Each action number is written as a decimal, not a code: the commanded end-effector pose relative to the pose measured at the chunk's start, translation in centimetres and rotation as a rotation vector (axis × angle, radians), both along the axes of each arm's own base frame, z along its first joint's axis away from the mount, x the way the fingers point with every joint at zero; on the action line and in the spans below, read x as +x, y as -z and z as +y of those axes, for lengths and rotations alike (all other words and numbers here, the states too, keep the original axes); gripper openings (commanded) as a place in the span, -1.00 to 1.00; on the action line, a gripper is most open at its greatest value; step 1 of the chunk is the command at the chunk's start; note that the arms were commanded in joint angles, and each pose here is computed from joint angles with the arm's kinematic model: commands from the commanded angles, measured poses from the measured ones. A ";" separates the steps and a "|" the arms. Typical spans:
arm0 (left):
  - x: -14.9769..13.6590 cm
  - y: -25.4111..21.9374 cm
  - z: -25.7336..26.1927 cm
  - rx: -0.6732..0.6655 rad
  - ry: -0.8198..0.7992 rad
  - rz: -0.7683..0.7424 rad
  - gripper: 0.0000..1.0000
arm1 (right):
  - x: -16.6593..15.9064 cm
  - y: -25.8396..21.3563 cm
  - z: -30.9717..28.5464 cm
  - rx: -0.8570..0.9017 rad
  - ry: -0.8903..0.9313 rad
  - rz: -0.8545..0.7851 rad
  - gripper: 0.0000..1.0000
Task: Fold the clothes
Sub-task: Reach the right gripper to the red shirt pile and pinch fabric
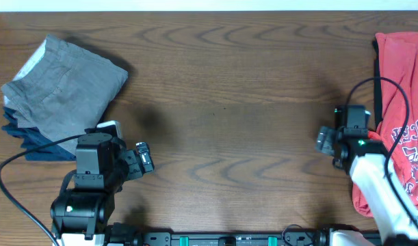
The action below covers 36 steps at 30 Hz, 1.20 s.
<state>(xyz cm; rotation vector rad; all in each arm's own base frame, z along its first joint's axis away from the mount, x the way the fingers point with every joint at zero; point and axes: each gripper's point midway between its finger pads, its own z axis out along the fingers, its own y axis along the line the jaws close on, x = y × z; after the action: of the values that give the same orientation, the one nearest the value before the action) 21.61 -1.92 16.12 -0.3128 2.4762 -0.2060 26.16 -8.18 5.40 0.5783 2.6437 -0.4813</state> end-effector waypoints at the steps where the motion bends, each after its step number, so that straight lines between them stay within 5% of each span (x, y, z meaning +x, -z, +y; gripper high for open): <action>1: 0.2 -0.8 0.0 0.001 0.009 -0.020 0.96 | -0.7 1.0 -2.7 -0.040 0.150 0.029 0.93; 4: 0.3 -0.8 0.0 0.002 0.009 -0.023 0.96 | -1.4 2.9 -3.5 -0.031 0.181 0.095 0.89; 8: 0.3 -0.8 0.0 0.002 0.009 -0.023 0.96 | -2.3 4.9 -4.0 -0.024 0.207 0.168 0.55; 19: 0.3 -0.8 0.0 0.002 0.009 -0.023 0.96 | -2.9 5.9 -6.6 -0.005 0.350 0.139 0.33; 27: 0.3 -0.8 0.0 0.002 0.009 -0.023 0.96 | -2.0 6.8 -4.6 0.146 0.285 0.127 -0.83; 32: 0.3 -0.8 0.0 0.002 0.009 -0.023 0.96 | -0.6 3.9 -3.6 0.211 0.232 0.076 -0.92; 36: 0.3 -0.8 0.0 0.002 0.009 -0.023 0.96 | 2.5 -3.5 -3.5 0.225 0.160 -0.089 -0.97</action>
<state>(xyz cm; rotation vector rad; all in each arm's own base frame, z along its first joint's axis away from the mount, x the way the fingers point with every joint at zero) 21.65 -2.05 16.14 -0.3096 2.4765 -0.2156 24.44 -11.61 2.66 0.9684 2.7678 -0.3247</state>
